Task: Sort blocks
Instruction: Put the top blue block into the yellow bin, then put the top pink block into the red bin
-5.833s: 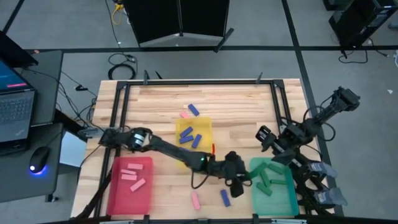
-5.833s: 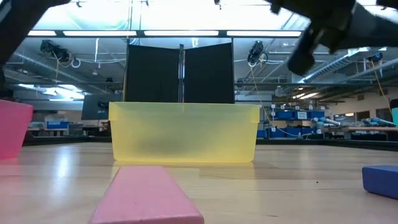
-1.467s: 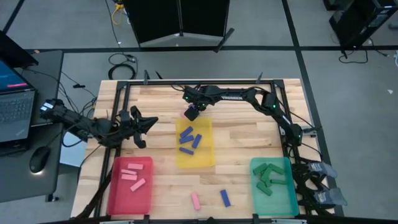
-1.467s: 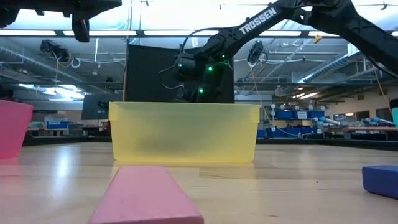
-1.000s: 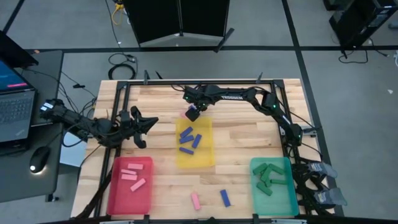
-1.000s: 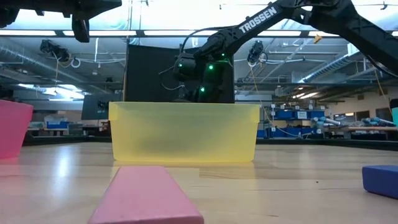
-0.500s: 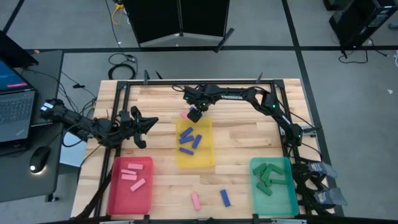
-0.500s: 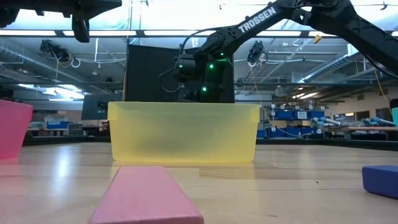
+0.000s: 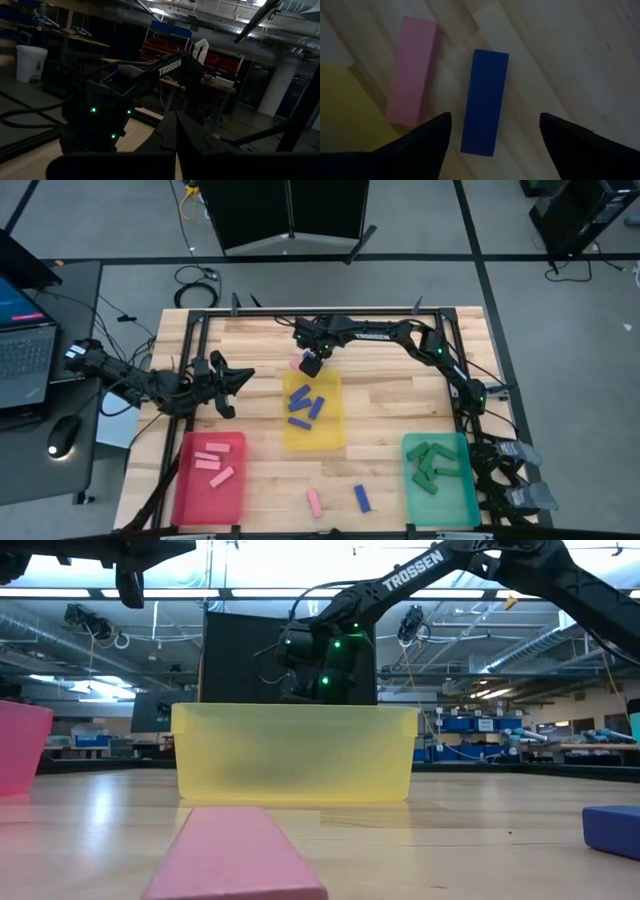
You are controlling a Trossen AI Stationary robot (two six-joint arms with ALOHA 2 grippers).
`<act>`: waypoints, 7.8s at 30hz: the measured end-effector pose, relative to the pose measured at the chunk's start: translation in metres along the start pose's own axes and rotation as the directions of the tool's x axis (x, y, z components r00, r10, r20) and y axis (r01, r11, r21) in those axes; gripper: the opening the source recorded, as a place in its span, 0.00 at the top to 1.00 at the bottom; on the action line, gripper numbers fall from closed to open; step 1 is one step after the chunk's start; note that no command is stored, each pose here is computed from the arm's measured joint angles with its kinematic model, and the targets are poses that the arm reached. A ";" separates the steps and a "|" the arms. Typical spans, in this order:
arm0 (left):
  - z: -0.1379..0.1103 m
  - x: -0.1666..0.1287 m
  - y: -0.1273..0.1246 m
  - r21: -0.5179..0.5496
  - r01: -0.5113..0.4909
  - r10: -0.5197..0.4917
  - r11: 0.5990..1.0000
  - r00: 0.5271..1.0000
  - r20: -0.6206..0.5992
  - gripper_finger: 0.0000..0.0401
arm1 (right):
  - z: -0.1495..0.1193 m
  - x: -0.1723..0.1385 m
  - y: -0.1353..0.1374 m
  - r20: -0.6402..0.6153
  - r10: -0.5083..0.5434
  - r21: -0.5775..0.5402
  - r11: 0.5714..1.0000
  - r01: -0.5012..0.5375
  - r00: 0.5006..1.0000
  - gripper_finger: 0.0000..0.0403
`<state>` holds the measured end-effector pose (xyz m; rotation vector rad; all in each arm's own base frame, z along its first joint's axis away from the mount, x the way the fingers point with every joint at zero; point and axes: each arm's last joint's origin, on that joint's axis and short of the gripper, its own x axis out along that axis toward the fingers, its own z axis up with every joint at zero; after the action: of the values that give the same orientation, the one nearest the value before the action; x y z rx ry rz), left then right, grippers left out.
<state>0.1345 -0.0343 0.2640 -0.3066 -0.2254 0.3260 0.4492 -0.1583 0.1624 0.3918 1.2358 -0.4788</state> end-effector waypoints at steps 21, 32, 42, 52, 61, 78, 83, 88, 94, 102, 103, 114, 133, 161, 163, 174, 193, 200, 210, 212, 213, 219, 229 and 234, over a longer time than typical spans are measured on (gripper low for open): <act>0.000 0.000 0.000 0.007 -0.003 0.003 1.000 1.000 0.001 0.99 | -0.003 0.000 -0.003 -0.032 -0.021 -0.007 1.000 0.021 0.999 0.46; 0.000 0.000 0.000 0.007 -0.006 0.006 1.000 1.000 0.001 0.99 | -0.001 0.001 -0.011 -0.034 -0.028 0.018 0.999 0.029 0.999 0.73; 0.000 0.000 0.000 0.003 -0.005 0.005 1.000 1.000 0.001 0.99 | 0.014 -0.044 -0.008 0.158 0.052 -0.062 0.997 -0.042 0.986 0.67; 0.000 0.000 0.000 0.003 -0.010 0.010 1.000 1.000 0.002 0.99 | 0.008 -0.026 -0.002 0.089 0.064 -0.092 0.994 -0.056 0.994 0.39; 0.000 0.000 0.000 0.001 -0.011 0.011 1.000 1.000 0.001 0.99 | -0.002 0.002 0.003 -0.015 0.013 -0.085 0.996 -0.014 1.000 0.28; 0.001 0.000 0.000 -0.004 -0.011 0.011 1.000 1.000 0.007 0.99 | -0.008 0.007 0.005 -0.055 -0.089 -0.104 0.991 0.083 0.995 0.44; 0.001 0.000 0.000 -0.006 -0.011 0.011 1.000 1.000 0.008 0.99 | -0.011 0.023 0.009 -0.083 -0.089 -0.127 0.989 0.078 0.993 0.59; 0.001 0.000 0.000 -0.005 -0.011 0.011 1.000 1.000 0.007 0.99 | -0.010 0.022 0.011 -0.073 -0.073 -0.131 0.989 0.063 0.995 0.69; 0.000 0.000 0.000 -0.003 -0.012 0.012 1.000 1.000 0.005 0.99 | -0.009 0.022 0.010 -0.061 -0.079 -0.149 0.986 0.069 0.995 0.70; 0.000 0.000 0.000 -0.001 -0.012 0.012 1.000 1.000 0.002 0.99 | 0.003 0.008 0.011 0.005 -0.115 -0.174 0.978 0.114 0.993 0.71; 0.000 0.000 0.000 -0.001 -0.012 0.012 1.000 1.000 0.002 0.99 | 0.007 0.001 0.012 0.027 -0.110 -0.171 0.979 0.113 0.994 0.71; -0.001 0.000 0.000 -0.002 -0.013 0.013 1.000 1.000 -0.004 0.99 | 0.022 -0.077 0.032 0.135 -0.032 -0.251 0.966 0.065 0.990 0.71; -0.005 0.002 0.004 -0.027 -0.050 0.049 0.998 0.997 -0.051 0.99 | -0.063 -0.111 0.138 -0.117 0.087 -0.552 0.823 -0.138 0.989 0.66; 0.018 0.114 0.053 0.470 -0.098 0.445 0.877 0.535 -0.718 0.62 | -0.093 -0.285 0.104 0.486 0.162 -0.459 0.884 0.093 0.858 0.25; 0.012 0.129 0.064 0.473 -0.005 0.419 0.881 0.469 -0.777 0.62 | -0.106 -0.291 0.104 0.498 0.167 -0.455 0.886 0.093 0.851 0.25; -0.015 0.194 0.118 0.494 0.367 0.480 0.788 0.135 -0.867 0.62 | -0.168 -0.272 0.105 0.526 0.178 -0.435 0.897 0.083 0.832 0.29; -0.074 0.238 0.151 0.264 0.697 0.469 0.666 -0.116 -0.876 0.57 | -0.205 -0.253 0.081 0.556 0.221 -0.419 0.907 0.041 0.801 0.32; -0.085 0.243 0.155 0.253 0.719 0.447 0.647 -0.089 -0.890 0.47 | -0.208 -0.252 0.082 0.550 0.227 -0.428 0.903 0.038 0.804 0.34; -0.091 0.249 0.155 0.221 0.753 0.375 0.620 -0.036 -0.927 0.45 | -0.211 -0.253 0.084 0.546 0.238 -0.443 0.896 0.035 0.804 0.38; -0.094 0.249 0.156 0.211 0.756 0.368 0.620 -0.042 -0.929 0.45 | -0.212 -0.253 0.085 0.545 0.241 -0.446 0.894 0.035 0.803 0.39; -0.096 0.249 0.156 0.202 0.757 0.366 0.621 -0.052 -0.929 0.45 | -0.212 -0.253 0.085 0.545 0.242 -0.448 0.893 0.034 0.803 0.39; -0.111 0.249 0.162 0.164 0.763 0.354 0.625 -0.090 -0.931 0.45 | -0.212 -0.253 0.086 0.544 0.243 -0.449 0.893 0.034 0.803 0.40; -0.117 0.251 0.164 0.175 0.759 0.376 0.627 -0.098 -0.922 0.64 | -0.212 -0.253 0.085 0.544 0.243 -0.449 0.893 0.034 0.803 0.40; -0.117 0.251 0.165 0.182 0.746 0.375 0.641 -0.097 -0.922 0.74 | -0.212 -0.253 0.085 0.549 0.240 -0.446 0.894 0.038 0.800 0.41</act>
<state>0.3510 0.1706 0.1425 0.4367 1.5040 -0.3150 0.2625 0.0596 0.3469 -0.0872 0.6634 -0.1845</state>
